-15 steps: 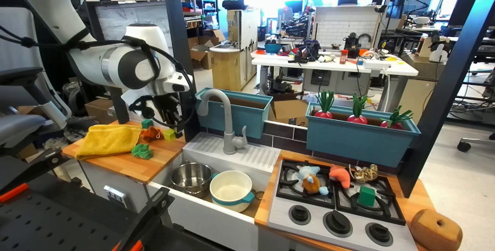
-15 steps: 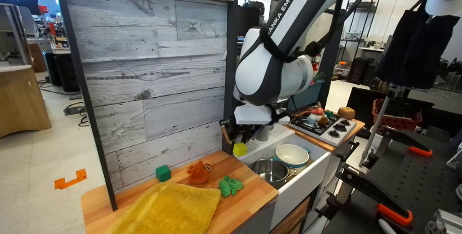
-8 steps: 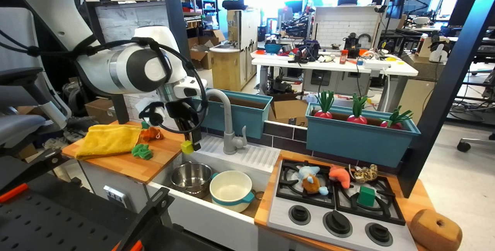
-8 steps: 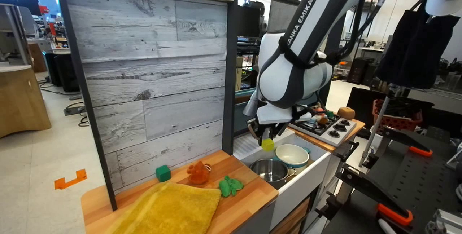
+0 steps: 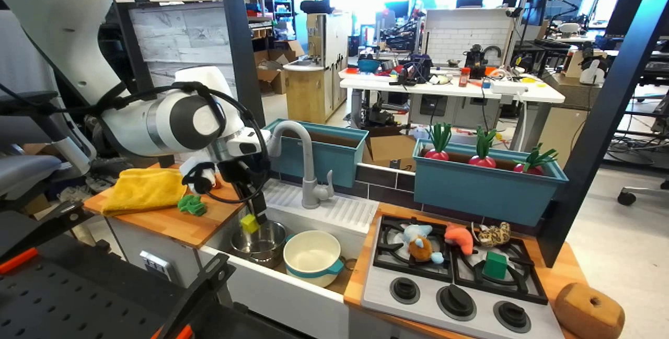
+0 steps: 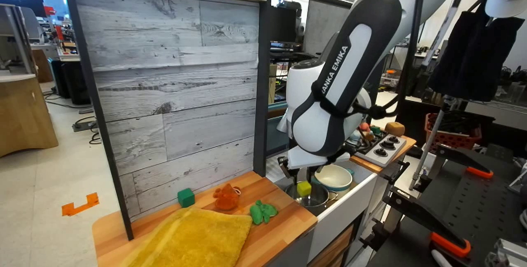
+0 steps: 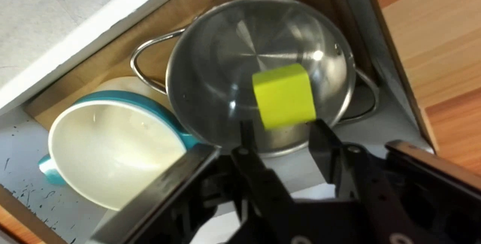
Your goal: Pick up all the plush toys from the counter and the stove, then wipe the counter
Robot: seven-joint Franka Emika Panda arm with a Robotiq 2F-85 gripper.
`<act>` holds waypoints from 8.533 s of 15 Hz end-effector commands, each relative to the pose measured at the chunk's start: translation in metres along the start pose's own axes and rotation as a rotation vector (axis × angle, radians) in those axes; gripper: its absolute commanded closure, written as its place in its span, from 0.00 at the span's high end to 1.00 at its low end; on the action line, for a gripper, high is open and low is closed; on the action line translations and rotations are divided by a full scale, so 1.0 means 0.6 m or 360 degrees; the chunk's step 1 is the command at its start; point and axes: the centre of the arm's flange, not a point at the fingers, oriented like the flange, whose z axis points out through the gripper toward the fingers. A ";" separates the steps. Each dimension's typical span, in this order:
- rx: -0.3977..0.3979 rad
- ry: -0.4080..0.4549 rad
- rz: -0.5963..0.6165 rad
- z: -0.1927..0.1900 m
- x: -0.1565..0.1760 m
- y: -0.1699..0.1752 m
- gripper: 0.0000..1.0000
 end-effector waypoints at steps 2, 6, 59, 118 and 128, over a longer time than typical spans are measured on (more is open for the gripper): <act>0.0020 0.0025 -0.0007 -0.024 -0.020 -0.031 0.81; 0.0310 -0.0032 -0.0091 -0.105 -0.078 -0.059 1.00; 0.0670 0.0112 -0.0103 -0.144 -0.060 -0.186 1.00; 0.0590 0.0383 -0.0768 -0.195 -0.102 -0.227 1.00; 0.0743 0.0241 -0.0469 -0.120 -0.052 -0.343 1.00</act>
